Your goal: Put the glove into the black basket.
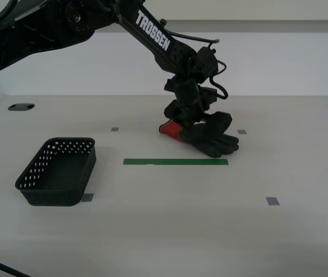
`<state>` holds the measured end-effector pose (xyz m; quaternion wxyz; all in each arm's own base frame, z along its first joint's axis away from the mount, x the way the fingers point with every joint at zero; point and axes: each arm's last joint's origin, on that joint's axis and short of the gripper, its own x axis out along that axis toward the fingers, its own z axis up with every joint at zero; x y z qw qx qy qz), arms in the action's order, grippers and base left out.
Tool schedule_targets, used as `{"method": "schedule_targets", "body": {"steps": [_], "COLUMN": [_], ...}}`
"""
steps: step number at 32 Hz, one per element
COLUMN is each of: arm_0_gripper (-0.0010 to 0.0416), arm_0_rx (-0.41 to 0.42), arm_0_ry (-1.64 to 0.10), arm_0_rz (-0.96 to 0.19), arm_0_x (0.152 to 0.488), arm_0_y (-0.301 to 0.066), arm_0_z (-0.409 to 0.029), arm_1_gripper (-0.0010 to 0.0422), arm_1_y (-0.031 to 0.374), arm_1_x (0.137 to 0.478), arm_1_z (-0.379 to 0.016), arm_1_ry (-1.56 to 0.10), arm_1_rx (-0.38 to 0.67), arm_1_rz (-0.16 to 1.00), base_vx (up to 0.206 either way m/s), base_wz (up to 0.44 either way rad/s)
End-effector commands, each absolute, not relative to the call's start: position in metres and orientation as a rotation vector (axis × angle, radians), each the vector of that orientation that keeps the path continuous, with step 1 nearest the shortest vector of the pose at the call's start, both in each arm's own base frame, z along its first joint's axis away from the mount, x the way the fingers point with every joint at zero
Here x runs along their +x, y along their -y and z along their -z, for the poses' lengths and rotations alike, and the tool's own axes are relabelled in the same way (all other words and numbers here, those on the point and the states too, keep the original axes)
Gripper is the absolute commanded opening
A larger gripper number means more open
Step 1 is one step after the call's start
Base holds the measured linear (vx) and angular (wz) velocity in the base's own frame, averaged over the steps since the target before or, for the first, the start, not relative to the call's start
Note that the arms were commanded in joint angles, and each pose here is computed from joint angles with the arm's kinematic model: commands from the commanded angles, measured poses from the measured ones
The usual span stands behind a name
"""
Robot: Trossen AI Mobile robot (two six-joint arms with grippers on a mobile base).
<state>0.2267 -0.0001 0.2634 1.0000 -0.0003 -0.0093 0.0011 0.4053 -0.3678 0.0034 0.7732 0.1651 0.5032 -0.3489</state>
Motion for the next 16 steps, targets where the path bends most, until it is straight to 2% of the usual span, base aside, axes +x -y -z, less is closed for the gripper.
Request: {"method": "schedule_targets", "body": {"steps": [1, 7, 16], "arm_0_gripper": [0.0001, 0.0001, 0.0001], "arm_0_rx": [-0.001, -0.001, -0.001], "arm_0_ry": [0.022, 0.01, 0.001], "arm_0_rz": [-0.003, -0.003, -0.003], "arm_0_x": [0.227, 0.227, 0.227], "arm_0_y": [0.0, 0.0, 0.0], "arm_0_z": [-0.264, -0.263, -0.262], "arm_1_gripper": [0.0305, 0.0251, 0.0215], "arm_1_y": [0.367, 0.369, 0.376], "arm_1_x": [0.404, 0.401, 0.403], "arm_1_z": [0.002, 0.013, 0.021], "arm_1_ry": [-1.068, -1.057, -1.138], "arm_1_rx": [0.371, 0.392, 0.428], "arm_1_rz": [0.727, 0.706, 0.682], "base_vx": [0.0, 0.0, 0.0], "base_wz": [0.0, 0.0, 0.0]}}
